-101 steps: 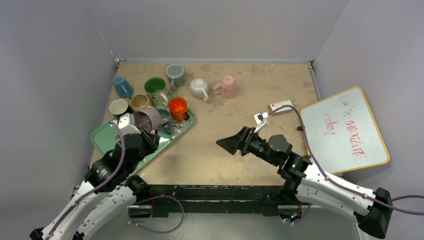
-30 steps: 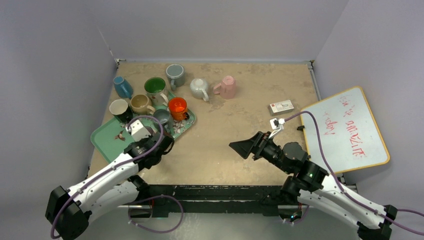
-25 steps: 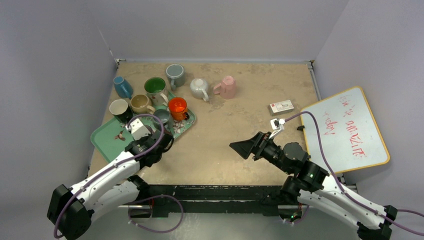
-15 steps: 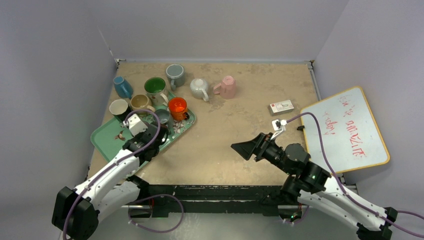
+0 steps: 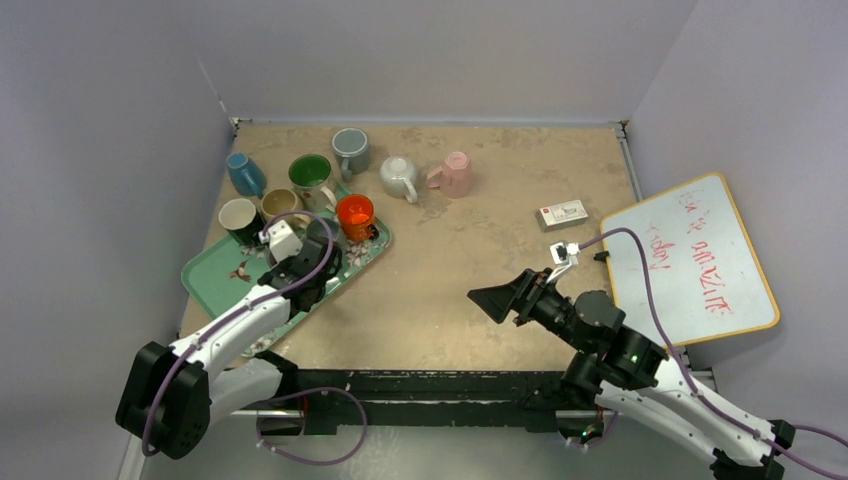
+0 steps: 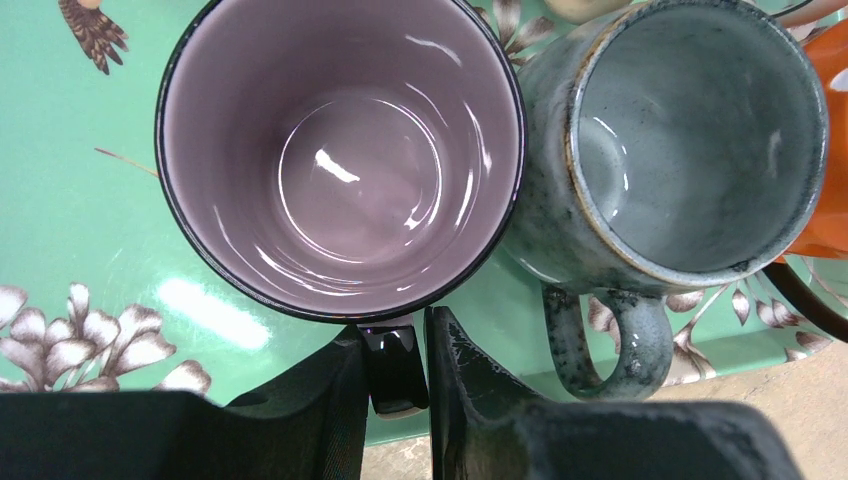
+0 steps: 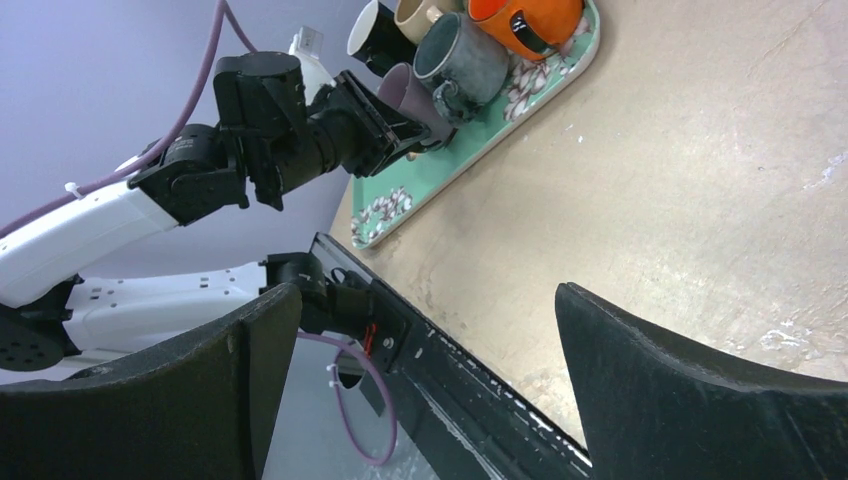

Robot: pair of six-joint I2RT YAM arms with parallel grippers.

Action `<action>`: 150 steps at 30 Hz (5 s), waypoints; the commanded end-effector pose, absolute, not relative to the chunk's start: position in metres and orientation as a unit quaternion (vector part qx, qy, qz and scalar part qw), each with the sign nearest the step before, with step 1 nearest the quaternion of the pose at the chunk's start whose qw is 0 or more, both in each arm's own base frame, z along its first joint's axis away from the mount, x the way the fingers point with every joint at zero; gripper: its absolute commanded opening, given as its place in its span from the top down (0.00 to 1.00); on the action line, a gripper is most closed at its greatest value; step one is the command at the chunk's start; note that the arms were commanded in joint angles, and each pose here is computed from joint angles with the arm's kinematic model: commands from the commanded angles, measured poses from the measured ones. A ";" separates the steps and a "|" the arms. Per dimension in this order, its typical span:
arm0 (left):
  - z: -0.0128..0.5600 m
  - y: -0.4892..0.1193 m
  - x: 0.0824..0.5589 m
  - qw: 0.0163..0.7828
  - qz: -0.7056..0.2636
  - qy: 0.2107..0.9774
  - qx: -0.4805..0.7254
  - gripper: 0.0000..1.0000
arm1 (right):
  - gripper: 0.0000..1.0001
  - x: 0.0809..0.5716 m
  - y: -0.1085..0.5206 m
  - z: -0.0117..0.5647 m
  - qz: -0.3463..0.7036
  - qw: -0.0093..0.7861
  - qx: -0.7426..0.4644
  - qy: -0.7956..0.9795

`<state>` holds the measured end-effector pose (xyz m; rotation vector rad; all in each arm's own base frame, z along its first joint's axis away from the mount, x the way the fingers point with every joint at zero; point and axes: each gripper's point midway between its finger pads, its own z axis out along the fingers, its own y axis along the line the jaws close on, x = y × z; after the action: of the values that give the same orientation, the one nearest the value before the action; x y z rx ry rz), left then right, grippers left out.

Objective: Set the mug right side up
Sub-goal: Place the cup on the tray, then turn over the cup at the center of the board.

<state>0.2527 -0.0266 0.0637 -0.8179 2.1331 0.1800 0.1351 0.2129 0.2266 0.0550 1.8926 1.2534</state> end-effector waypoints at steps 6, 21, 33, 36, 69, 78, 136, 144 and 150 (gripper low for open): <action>0.073 -0.027 0.273 0.438 0.061 0.835 -0.329 0.77 | 0.01 0.135 0.205 0.246 0.505 0.443 0.025 0.741; 0.082 -0.028 0.288 0.443 0.043 0.831 -0.335 0.77 | 0.01 0.134 0.204 0.244 0.502 0.439 0.027 0.744; 0.110 -0.038 0.286 0.438 0.005 0.843 -0.311 0.75 | 0.01 0.131 0.211 0.234 0.495 0.415 0.015 0.764; 0.125 -0.048 0.281 0.438 -0.028 0.849 -0.294 0.69 | 0.01 0.132 0.213 0.228 0.486 0.410 0.013 0.771; 0.264 -0.108 0.191 0.533 -0.237 0.810 0.056 0.10 | 0.44 0.380 0.306 0.170 0.216 0.491 -0.094 0.839; 0.277 -0.092 0.183 0.575 -0.219 0.787 0.039 0.10 | 0.43 0.432 0.356 0.138 0.210 0.457 -0.179 0.846; 0.278 -0.080 0.175 0.586 -0.209 0.782 0.015 0.12 | 0.52 0.517 0.354 0.088 0.136 0.423 -0.258 0.858; 0.277 -0.080 0.177 0.586 -0.207 0.783 0.015 0.12 | 0.73 0.523 0.357 0.100 0.143 0.447 -0.257 0.845; 0.277 -0.080 0.177 0.585 -0.207 0.784 0.015 0.12 | 1.00 0.521 0.352 0.105 0.141 0.458 -0.237 0.845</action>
<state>0.1741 -0.0825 0.2742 0.0391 1.8421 -0.4983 0.5153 0.3495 0.0718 -0.6378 2.1630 0.3292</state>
